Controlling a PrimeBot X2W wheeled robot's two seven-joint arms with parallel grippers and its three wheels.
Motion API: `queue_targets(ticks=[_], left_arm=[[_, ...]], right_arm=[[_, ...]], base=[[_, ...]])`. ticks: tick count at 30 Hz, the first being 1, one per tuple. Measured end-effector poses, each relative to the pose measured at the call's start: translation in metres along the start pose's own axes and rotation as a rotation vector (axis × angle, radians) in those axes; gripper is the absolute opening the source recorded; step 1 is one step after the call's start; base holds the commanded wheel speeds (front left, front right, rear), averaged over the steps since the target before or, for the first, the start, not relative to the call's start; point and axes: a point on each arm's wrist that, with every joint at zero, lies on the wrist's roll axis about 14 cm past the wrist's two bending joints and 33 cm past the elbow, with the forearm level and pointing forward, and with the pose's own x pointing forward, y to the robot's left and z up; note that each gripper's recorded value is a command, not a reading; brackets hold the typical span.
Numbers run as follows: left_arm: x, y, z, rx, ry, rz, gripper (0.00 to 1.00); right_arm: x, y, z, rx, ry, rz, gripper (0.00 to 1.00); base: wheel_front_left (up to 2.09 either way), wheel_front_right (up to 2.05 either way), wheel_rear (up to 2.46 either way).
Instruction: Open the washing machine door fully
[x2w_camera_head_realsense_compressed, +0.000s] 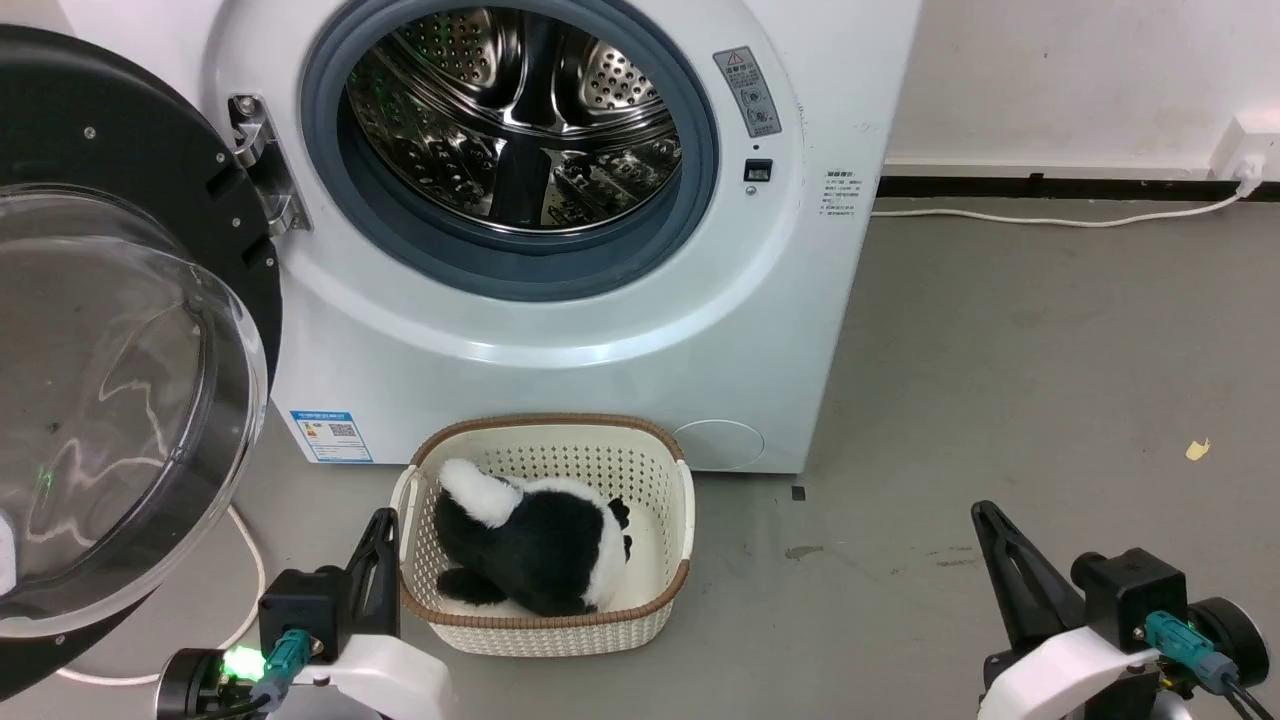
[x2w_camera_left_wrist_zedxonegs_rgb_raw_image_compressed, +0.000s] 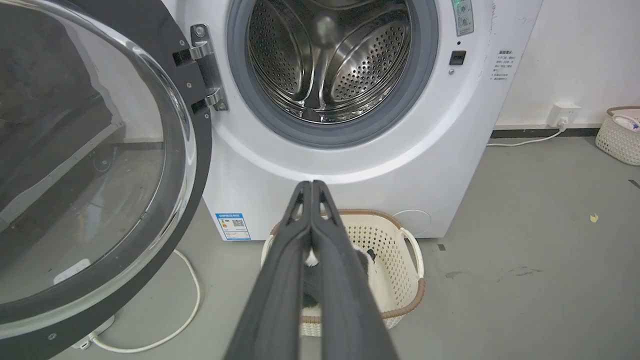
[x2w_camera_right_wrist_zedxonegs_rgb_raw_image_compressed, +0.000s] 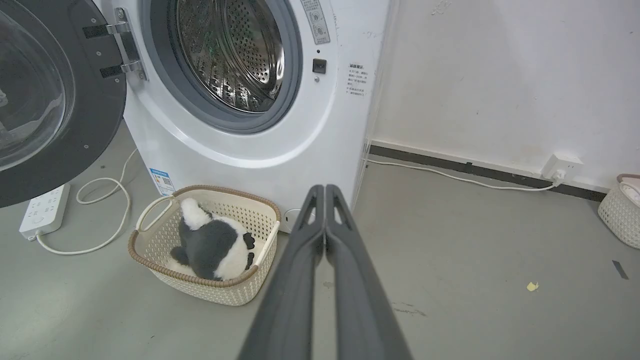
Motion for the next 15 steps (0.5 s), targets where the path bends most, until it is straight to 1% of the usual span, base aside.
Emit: queue_targets(ticks=[15], left_arm=[[0.0000, 0.0002, 0.0000, 0.000, 0.000, 0.001, 0.00]], right_arm=[[0.0000, 0.0000, -0.0001, 0.000, 0.000, 0.000, 0.00]], base=[[0.00, 0.00, 0.00]])
